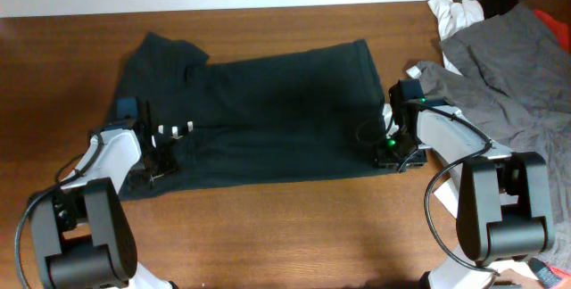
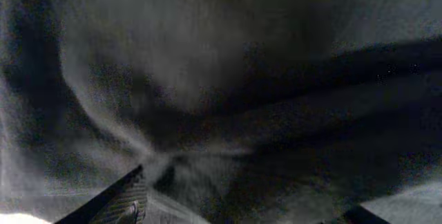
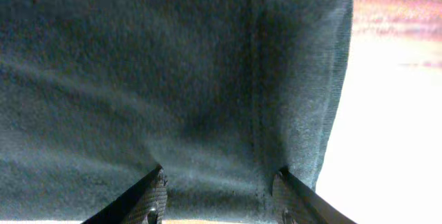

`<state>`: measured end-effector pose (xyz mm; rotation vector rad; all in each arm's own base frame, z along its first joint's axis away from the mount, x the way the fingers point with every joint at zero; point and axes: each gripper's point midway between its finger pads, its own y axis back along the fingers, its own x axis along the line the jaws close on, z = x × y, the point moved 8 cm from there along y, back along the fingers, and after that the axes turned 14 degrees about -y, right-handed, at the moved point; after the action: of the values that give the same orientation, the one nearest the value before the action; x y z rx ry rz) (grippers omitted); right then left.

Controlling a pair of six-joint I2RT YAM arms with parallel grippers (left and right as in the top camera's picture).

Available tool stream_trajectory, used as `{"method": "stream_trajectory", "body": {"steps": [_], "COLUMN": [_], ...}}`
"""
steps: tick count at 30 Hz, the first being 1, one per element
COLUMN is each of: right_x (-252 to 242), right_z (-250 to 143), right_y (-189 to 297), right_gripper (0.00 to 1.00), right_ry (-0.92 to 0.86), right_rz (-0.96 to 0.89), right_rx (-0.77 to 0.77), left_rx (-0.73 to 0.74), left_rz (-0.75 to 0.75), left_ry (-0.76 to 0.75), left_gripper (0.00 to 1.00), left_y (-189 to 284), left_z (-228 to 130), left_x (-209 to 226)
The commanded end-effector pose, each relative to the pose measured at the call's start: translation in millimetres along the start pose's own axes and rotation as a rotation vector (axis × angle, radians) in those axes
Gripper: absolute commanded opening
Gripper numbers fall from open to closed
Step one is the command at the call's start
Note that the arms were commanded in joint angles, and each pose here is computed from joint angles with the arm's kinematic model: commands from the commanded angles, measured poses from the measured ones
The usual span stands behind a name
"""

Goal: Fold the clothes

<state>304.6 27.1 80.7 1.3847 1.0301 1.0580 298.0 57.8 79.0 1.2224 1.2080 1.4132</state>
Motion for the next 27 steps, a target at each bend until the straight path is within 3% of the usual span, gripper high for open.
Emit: {"method": "stream_trajectory", "body": {"steps": [1, 11, 17, 22, 27], "right_x": [-12.3, -22.4, -23.0, -21.5, -17.2], "right_z": [-29.9, -64.8, -75.1, -72.9, -67.3], "right_y": [-19.4, -21.2, -15.5, -3.0, 33.1], "right_gripper": [0.54, 0.54, 0.55, 0.55, 0.61], "right_ry": [-0.014, -0.124, -0.150, -0.146, -0.133], "right_rz": [-0.072, -0.133, -0.136, -0.113, -0.047], "right_rx": [0.137, 0.312, 0.374, 0.315, 0.142], "left_rx": [0.236, 0.359, 0.359, 0.275, 0.105], "left_rz": [0.003, -0.004, -0.009, -0.027, -0.015], "left_ry": [-0.009, 0.094, 0.115, 0.118, 0.140], "left_gripper": [0.68, 0.66, 0.60, 0.59, 0.60], "left_y": [-27.4, -24.5, -20.6, -1.9, 37.6], "left_z": [-37.2, -57.8, -59.9, -54.8, -49.3], "left_x": [-1.6, 18.0, 24.7, 25.8, 31.5]}}
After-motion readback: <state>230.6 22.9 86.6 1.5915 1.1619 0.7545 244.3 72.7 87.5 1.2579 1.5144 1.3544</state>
